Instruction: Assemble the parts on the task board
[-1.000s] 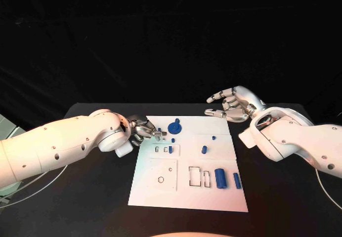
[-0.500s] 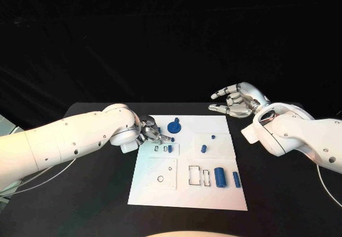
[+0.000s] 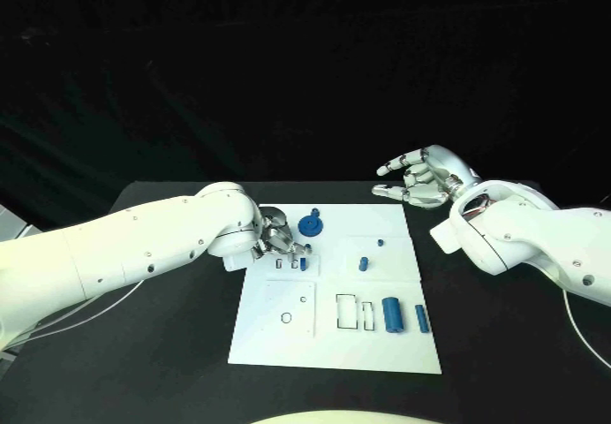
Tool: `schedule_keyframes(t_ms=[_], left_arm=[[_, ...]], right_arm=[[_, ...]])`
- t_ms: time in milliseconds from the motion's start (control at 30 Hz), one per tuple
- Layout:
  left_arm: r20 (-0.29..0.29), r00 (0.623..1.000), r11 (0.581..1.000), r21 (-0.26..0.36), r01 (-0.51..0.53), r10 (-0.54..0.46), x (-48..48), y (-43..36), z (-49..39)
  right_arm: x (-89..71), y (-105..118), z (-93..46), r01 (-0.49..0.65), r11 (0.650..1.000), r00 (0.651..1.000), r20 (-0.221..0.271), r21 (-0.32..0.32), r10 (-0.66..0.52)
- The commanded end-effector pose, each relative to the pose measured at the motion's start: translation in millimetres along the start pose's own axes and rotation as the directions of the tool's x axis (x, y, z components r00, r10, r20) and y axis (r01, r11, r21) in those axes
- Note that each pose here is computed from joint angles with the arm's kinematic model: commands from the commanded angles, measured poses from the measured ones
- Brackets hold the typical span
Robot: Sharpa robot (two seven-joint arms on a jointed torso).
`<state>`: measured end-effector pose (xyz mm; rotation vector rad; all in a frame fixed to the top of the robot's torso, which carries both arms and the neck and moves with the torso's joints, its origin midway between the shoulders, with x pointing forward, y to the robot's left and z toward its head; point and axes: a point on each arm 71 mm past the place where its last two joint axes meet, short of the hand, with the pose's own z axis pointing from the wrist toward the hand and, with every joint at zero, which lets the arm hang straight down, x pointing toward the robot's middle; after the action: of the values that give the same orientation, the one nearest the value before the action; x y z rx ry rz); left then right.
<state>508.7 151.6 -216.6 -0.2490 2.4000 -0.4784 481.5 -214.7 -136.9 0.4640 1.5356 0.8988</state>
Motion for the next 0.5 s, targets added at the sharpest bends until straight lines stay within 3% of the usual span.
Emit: schedule_keyframes(t_ms=[33,500], left_arm=[[-0.038,0.999,0.999,-0.005,-0.036,0.036,2.1,-3.3,-0.1],[-0.066,0.996,0.998,0.001,-0.055,0.055,6.3,-9.7,3.5]], right_arm=[[1.5,0.3,0.4,0.011,1.0,1.0,-0.018,0.001,-0.011],[2.5,0.1,1.3,0.019,1.0,1.0,-0.024,0.005,-0.018]])
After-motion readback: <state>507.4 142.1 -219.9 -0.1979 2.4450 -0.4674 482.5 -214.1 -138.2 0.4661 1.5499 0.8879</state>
